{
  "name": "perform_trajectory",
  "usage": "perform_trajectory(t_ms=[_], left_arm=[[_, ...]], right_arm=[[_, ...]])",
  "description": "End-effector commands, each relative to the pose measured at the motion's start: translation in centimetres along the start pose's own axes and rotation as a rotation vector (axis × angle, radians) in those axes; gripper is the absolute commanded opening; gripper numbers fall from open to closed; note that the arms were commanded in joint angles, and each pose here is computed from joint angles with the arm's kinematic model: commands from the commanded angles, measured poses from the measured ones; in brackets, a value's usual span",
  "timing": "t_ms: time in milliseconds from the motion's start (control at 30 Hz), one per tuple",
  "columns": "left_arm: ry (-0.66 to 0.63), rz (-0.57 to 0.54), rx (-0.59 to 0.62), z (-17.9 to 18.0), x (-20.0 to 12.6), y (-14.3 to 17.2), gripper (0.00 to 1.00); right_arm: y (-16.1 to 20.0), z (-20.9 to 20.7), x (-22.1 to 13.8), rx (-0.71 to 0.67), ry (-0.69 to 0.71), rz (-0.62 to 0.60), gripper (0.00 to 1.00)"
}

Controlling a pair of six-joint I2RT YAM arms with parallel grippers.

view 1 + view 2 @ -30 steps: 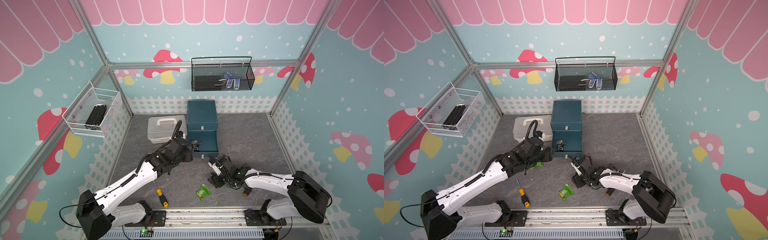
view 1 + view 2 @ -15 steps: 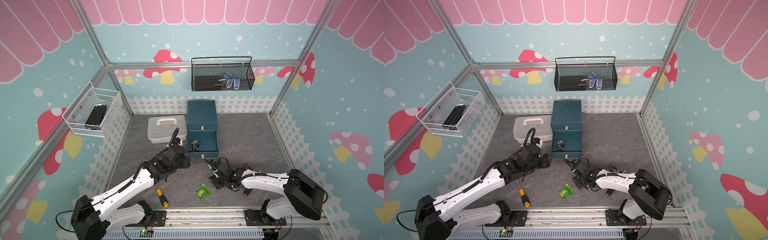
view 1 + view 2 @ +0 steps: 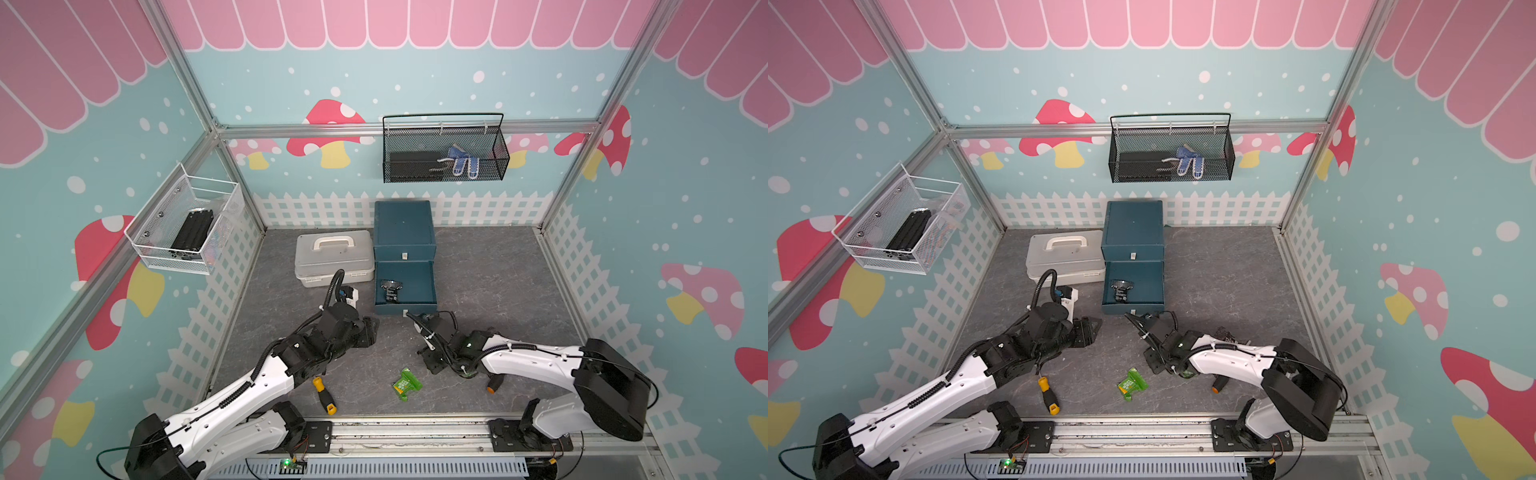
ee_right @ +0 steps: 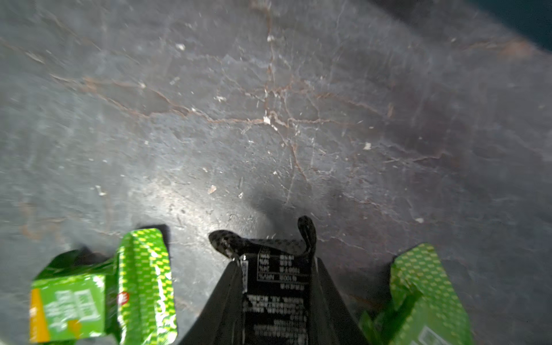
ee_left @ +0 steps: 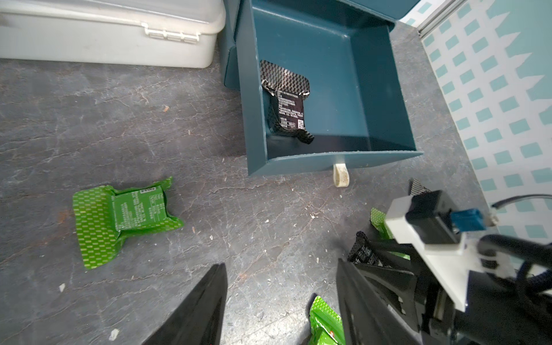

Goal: Place the cookies into the drawer by color
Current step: Pick up the cookie at the center of the board, then place the cookie in the drawer.

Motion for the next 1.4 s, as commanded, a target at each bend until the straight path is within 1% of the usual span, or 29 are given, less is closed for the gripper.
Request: perform_trajectory(t_ms=[0,100,200,267,333,433,633,800,1000,1100,1133,1167,1200,1367], left_arm=[[0.1,-0.029,-0.021,-1.4,-0.3,-0.1,0.61],[0.127,-0.051,-0.026,-1.4,-0.2,0.0,0.61],[0.149,-0.031,-0.024,-1.4,0.2,0.7,0.61],[0.194,-0.016,-0.027,-1.7,0.4,1.4,0.61],[0.224,-0.01,-0.047,-1.7,0.9,2.1,0.61],[0.221,-0.003,-0.046,-1.5,1.5,2.5,0.61],[0.162,-0.04,-0.032,-0.7,2.2,2.0,0.62],[0.106,-0.051,-0.019,0.2,3.0,2.1,0.62],[0.051,-0.06,0.013,1.1,3.3,2.0,0.61],[0.048,-0.066,0.017,1.1,3.2,1.8,0.62],[0.044,-0.068,0.018,1.2,3.2,1.8,0.62],[0.041,-0.068,0.02,1.3,3.2,1.8,0.62],[0.031,-0.068,0.021,1.5,3.2,1.8,0.62],[0.008,-0.07,0.026,1.9,3.4,1.8,0.62]], right_arm=[[-3.9,0.4,-4.2,0.067,-0.031,-0.129,0.28],[-6.4,0.8,-6.9,0.08,-0.049,-0.187,0.28],[-9.4,0.6,-8.7,0.083,-0.025,-0.238,0.28],[-11.1,0.0,-9.2,0.09,0.018,-0.241,0.28],[-13.1,-1.1,-9.7,0.119,0.078,-0.274,0.28],[-15.6,-2.7,-9.5,0.173,0.134,-0.301,0.27],[-18.9,-3.0,-6.3,0.224,0.135,-0.307,0.27],[-20.2,-3.6,-3.2,0.264,0.187,-0.277,0.27],[-20.6,-5.1,-0.8,0.293,0.303,-0.248,0.27],[-20.7,-5.5,0.7,0.3,0.314,-0.225,0.28],[-21.0,-5.7,0.7,0.304,0.314,-0.228,0.27],[-20.4,-6.0,2.3,0.303,0.325,-0.192,0.28],[-20.2,-6.2,2.8,0.305,0.329,-0.181,0.27],[-20.0,-6.9,4.4,0.307,0.342,-0.152,0.27]])
Point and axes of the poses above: each gripper's point midway between its finger pads, its own x axis out along the fingers, its own z axis along the line the jaws close on, y = z × x, the point moved 2 cm from there along -x, back along the fingers, and after that the axes turned 4 degrees about -x, right-handed, at the moved point
